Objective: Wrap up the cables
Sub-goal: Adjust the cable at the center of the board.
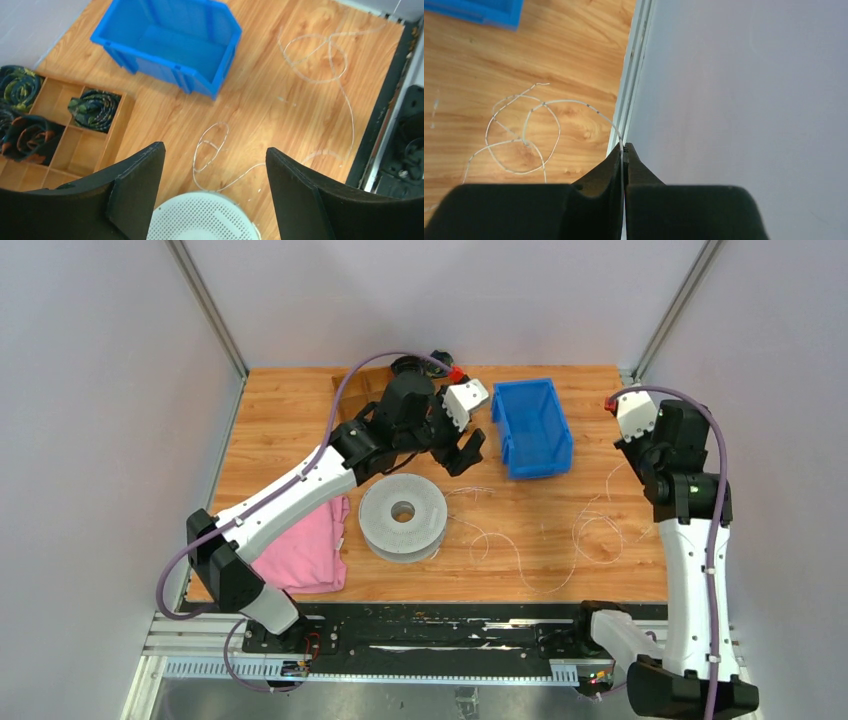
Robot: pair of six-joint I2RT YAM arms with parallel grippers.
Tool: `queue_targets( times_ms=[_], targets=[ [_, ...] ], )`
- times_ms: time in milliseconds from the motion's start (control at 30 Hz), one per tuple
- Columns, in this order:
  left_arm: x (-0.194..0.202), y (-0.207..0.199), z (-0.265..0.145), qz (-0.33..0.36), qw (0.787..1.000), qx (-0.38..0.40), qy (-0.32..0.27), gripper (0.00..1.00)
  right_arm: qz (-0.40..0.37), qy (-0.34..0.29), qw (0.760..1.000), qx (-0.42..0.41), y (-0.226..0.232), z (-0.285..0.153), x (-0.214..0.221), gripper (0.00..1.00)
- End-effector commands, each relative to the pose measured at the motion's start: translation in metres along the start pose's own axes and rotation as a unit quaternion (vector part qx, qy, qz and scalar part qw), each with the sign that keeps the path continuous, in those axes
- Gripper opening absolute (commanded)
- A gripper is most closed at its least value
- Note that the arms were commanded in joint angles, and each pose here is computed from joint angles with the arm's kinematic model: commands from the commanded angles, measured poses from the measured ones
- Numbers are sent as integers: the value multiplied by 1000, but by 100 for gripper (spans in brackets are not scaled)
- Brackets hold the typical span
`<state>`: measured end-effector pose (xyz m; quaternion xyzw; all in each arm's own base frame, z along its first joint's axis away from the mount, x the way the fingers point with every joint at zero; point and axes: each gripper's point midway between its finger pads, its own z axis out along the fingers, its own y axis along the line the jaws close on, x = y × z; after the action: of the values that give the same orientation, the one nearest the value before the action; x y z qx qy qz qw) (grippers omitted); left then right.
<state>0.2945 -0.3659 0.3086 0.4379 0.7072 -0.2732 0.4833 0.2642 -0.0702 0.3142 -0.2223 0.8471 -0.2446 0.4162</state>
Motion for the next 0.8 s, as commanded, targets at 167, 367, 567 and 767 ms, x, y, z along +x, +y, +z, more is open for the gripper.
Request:
queue_targets(
  times_ms=[167,367,567,767],
  targets=[
    [20,14,-23,53,997,-46,16,80,-47,63,994,-69,28,30,45,1],
    [32,19,-31,70,995,-62,29,80,-28,160,982,-95,41,53,105,1],
    [37,20,-38,82,994,-67,33,81,-15,254,961,-112,48,67,162,7],
    [39,18,-45,85,994,-69,27,81,12,276,938,-210,82,69,170,44]
  ],
)
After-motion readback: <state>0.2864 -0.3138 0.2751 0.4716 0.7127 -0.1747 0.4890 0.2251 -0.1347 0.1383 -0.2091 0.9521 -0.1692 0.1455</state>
